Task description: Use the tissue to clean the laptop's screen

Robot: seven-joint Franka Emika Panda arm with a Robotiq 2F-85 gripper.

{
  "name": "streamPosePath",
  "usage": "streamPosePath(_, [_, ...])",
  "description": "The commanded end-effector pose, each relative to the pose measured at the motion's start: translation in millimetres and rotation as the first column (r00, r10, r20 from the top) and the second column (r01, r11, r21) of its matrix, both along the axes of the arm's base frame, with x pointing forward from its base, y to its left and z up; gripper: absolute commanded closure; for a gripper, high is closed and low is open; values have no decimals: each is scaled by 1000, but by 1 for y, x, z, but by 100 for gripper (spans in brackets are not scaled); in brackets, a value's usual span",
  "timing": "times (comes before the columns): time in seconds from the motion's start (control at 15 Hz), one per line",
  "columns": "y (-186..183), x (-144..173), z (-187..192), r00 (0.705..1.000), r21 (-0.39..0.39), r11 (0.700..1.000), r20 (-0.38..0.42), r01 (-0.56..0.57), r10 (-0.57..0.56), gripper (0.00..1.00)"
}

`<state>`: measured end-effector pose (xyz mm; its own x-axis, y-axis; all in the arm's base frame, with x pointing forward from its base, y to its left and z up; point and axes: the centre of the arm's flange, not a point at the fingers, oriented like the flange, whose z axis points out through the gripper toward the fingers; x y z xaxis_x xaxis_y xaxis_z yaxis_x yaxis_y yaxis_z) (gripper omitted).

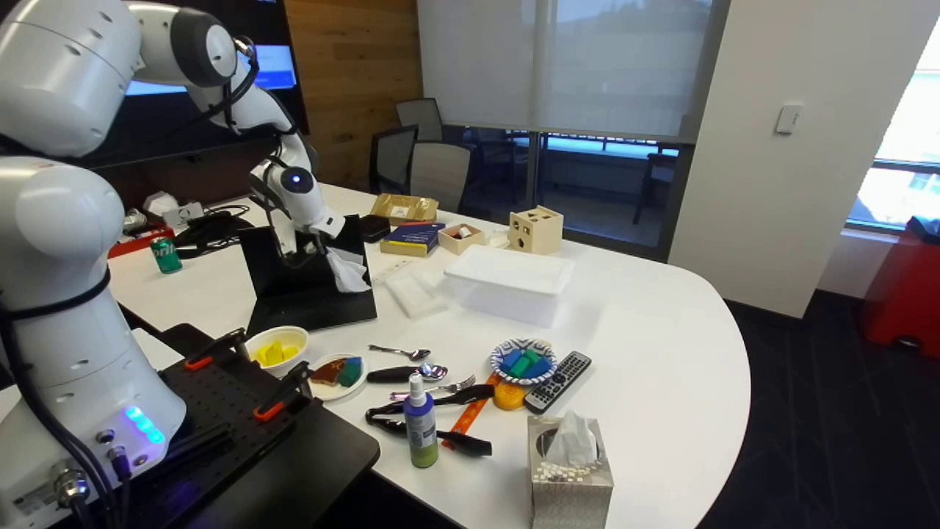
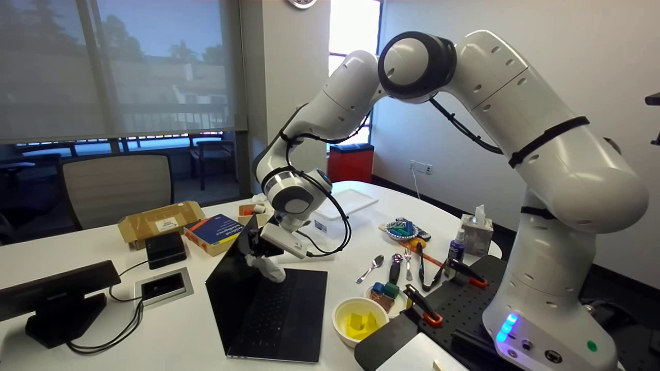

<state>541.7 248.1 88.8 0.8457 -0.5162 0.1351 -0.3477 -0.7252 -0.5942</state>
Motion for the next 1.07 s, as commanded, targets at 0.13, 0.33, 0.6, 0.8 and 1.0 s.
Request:
streamPosePath(0.13, [41, -24, 12, 989, 6, 990, -48, -142, 142, 100])
streamPosePath(0.33, [52, -42, 20, 980, -13, 981, -40, -194, 193, 100])
streamPosePath(0.6, [25, -38, 49, 998, -38, 997, 26, -60, 61, 100])
streamPosePath(0.8, [-18, -11, 76, 991, -62, 991, 74, 117, -112, 100])
streamPosePath(1.0, [-73, 23, 94, 956, -100, 954, 109, 283, -272, 100])
